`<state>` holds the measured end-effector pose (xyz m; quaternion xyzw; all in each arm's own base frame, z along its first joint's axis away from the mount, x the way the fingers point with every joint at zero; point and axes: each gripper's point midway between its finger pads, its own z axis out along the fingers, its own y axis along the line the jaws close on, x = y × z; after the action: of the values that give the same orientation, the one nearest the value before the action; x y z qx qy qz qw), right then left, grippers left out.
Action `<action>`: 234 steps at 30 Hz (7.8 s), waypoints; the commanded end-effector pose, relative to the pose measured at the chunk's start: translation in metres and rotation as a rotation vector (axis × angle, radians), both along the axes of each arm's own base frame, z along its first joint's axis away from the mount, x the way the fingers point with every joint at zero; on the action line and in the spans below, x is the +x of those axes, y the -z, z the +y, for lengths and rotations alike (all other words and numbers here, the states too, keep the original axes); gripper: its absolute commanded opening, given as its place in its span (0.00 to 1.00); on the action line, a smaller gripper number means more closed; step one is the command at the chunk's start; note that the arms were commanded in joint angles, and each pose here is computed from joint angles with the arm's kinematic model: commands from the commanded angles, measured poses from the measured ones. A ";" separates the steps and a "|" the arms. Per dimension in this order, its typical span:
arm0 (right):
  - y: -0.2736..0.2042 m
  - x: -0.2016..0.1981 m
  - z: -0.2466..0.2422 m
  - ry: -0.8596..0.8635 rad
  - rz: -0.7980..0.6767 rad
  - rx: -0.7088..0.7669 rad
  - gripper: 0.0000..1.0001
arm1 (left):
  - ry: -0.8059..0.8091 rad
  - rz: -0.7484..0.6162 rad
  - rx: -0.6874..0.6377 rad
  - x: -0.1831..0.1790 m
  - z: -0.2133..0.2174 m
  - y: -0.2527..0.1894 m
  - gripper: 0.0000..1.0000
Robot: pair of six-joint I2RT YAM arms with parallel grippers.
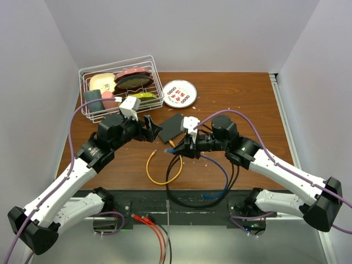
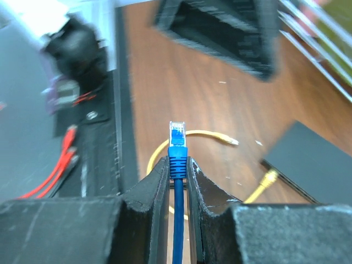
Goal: Insert the plug into the switch port
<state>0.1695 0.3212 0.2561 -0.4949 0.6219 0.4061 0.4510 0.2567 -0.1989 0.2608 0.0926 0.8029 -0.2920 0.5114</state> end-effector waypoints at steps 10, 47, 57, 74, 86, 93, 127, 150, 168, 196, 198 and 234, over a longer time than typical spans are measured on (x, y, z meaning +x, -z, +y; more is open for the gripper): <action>-0.044 -0.122 -0.023 -0.739 -0.002 0.146 0.00 | -0.025 -0.021 0.032 0.014 0.010 0.009 0.86; -0.008 0.008 0.041 -0.294 0.640 0.111 0.00 | 0.441 -0.423 -0.076 -0.059 -0.023 -0.064 0.74; -0.034 0.005 0.015 -0.291 0.658 0.170 0.00 | 0.676 -0.407 -0.106 -0.091 -0.042 -0.054 0.58; -0.040 0.006 -0.004 -0.256 0.648 0.179 0.00 | 0.791 -0.365 -0.147 -0.105 -0.066 -0.043 0.41; -0.045 0.004 -0.005 -0.269 0.630 0.193 0.00 | 0.780 -0.338 -0.144 -0.100 -0.078 -0.037 0.00; -0.036 0.015 -0.007 -0.189 0.535 0.132 0.23 | 0.677 -0.311 -0.161 -0.086 -0.075 -0.045 0.00; 0.152 0.178 -0.102 0.918 0.304 -0.367 0.79 | 0.178 0.112 0.108 0.006 -0.051 0.090 0.20; 0.202 0.222 -0.076 0.905 0.306 -0.429 0.67 | 0.148 0.105 0.165 0.008 -0.039 0.102 0.70; 0.095 0.213 -0.077 0.792 0.103 -0.316 0.00 | 0.088 -0.014 0.128 0.010 -0.022 0.056 0.70; -0.053 -0.013 -0.031 -0.363 0.147 0.095 0.00 | 0.757 -0.523 -0.209 -0.106 -0.067 -0.092 0.57; -0.054 -0.016 -0.031 -0.378 0.148 0.101 0.00 | 0.772 -0.532 -0.207 -0.108 -0.068 -0.092 0.57; -0.068 -0.043 -0.037 -0.546 0.176 0.140 0.00 | 1.044 -0.569 -0.290 -0.130 -0.104 -0.099 0.42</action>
<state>0.1312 0.2841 0.3085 -0.5665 0.4983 0.5851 0.2974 0.1299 -0.2968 0.3377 0.4709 0.4640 -0.5688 0.4893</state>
